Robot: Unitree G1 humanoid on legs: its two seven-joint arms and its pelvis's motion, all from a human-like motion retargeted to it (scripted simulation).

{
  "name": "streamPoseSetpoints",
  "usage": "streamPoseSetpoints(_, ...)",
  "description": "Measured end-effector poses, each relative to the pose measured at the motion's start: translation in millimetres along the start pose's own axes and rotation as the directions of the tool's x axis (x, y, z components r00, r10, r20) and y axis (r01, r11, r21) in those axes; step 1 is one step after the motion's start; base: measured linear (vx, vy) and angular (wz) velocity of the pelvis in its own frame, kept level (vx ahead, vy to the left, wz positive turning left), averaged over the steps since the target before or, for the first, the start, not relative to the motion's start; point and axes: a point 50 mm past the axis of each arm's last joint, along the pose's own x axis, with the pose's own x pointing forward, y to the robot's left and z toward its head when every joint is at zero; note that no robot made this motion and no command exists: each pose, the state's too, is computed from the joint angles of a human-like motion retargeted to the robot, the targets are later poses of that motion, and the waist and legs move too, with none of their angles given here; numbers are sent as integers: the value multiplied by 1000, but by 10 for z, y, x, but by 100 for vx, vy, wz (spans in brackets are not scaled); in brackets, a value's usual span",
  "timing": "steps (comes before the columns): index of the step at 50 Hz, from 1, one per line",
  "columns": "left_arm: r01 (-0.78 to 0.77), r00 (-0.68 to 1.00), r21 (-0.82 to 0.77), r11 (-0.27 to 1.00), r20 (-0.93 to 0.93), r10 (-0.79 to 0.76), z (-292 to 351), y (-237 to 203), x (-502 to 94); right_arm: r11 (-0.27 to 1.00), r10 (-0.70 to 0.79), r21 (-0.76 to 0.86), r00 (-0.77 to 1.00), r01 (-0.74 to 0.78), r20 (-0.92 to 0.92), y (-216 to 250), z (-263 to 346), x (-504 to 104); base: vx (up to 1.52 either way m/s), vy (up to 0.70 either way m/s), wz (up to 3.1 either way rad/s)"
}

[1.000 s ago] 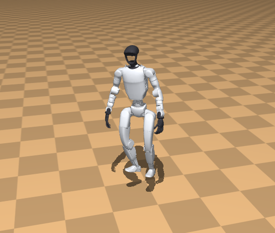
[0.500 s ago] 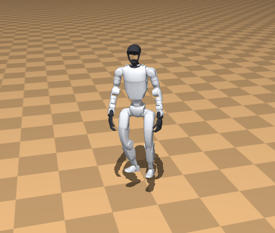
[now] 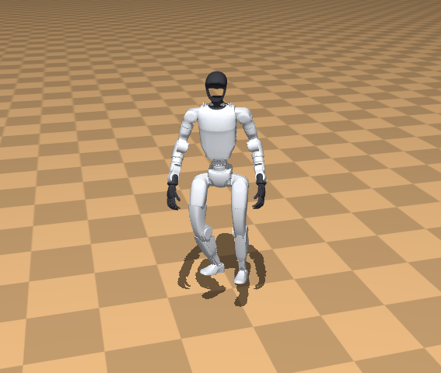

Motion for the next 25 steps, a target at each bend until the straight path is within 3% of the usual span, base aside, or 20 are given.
streamPoseSetpoints(8,-255,880,-143,956,375,291,775,596,-246,976,-216,6,976,216,43,-369,26,-76,0,0,0)
streamPoseSetpoints(15,-407,522,-244,880,728,444,1763,1123,-863,939,-343,7,939,343,18,-569,-68,-147,0,0,0)
streamPoseSetpoints(20,-432,176,-243,869,922,345,2536,1243,-1549,934,-358,-16,933,357,-44,-610,-231,-187,0,0,0)
streamPoseSetpoints(25,-458,-135,-121,881,989,65,3164,1044,-2340,950,-311,-28,943,310,-115,-566,-404,-211,0,0,0)
